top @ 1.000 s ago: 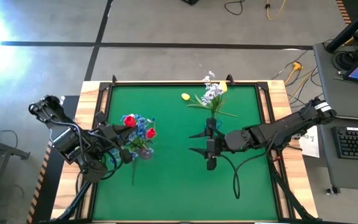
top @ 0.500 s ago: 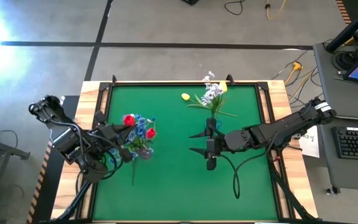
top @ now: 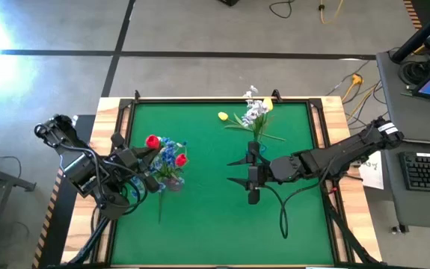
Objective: Sort flowers into vase by color
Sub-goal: Put the red tulip into the violet vase
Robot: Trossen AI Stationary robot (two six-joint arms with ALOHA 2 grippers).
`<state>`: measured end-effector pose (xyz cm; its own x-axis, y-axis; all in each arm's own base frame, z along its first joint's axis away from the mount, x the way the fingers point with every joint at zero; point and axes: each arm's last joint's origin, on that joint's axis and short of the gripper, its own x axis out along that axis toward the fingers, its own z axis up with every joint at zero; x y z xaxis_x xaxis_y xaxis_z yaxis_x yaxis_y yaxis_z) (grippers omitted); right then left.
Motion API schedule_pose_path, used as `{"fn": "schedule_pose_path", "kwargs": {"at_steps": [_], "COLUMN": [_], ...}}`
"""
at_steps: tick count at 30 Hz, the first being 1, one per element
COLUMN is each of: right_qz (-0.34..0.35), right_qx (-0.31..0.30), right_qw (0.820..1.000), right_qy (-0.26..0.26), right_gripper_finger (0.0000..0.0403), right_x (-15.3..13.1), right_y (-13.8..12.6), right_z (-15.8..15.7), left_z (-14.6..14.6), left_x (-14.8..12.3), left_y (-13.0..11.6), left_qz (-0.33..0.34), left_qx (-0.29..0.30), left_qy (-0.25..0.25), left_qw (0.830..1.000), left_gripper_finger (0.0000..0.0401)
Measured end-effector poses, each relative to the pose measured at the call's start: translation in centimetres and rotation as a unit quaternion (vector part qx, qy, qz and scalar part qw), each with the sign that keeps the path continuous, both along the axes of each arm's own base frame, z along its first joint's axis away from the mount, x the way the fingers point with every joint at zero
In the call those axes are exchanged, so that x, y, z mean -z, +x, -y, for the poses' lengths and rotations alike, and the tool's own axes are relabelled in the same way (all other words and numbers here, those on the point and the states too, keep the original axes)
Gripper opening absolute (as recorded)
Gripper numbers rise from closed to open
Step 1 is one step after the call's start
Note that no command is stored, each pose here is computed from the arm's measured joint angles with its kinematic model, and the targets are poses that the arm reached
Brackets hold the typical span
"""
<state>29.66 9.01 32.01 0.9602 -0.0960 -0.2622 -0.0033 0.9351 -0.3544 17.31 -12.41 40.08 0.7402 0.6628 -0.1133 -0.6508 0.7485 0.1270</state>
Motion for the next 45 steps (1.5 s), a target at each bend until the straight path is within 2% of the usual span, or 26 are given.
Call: {"fn": "schedule_pose_path", "kwargs": {"at_steps": [5,22,45], "right_qz": [0.0,0.001,0.014], "right_qx": [0.0,0.002,0.005], "right_qw": [1.0,1.0,1.0], "right_qy": [0.001,0.001,0.019], "right_gripper_finger": [0.0192,0.0192,0.0192], "right_x": [0.0,0.0,-0.2], "right_y": [0.0,0.0,0.1], "right_z": [0.0,0.0,0.0], "left_z": [0.0,0.3,0.5], "left_x": [0.1,2.5,4.1], "left_y": [0.0,0.3,0.5], "left_qz": [-0.002,-0.01,-0.026], "left_qx": [0.006,0.003,0.009], "left_qy": [-0.013,-0.011,-0.017], "left_qw": [1.0,1.0,0.999], "left_gripper_finger": [0.0,0.0,0.0]}}
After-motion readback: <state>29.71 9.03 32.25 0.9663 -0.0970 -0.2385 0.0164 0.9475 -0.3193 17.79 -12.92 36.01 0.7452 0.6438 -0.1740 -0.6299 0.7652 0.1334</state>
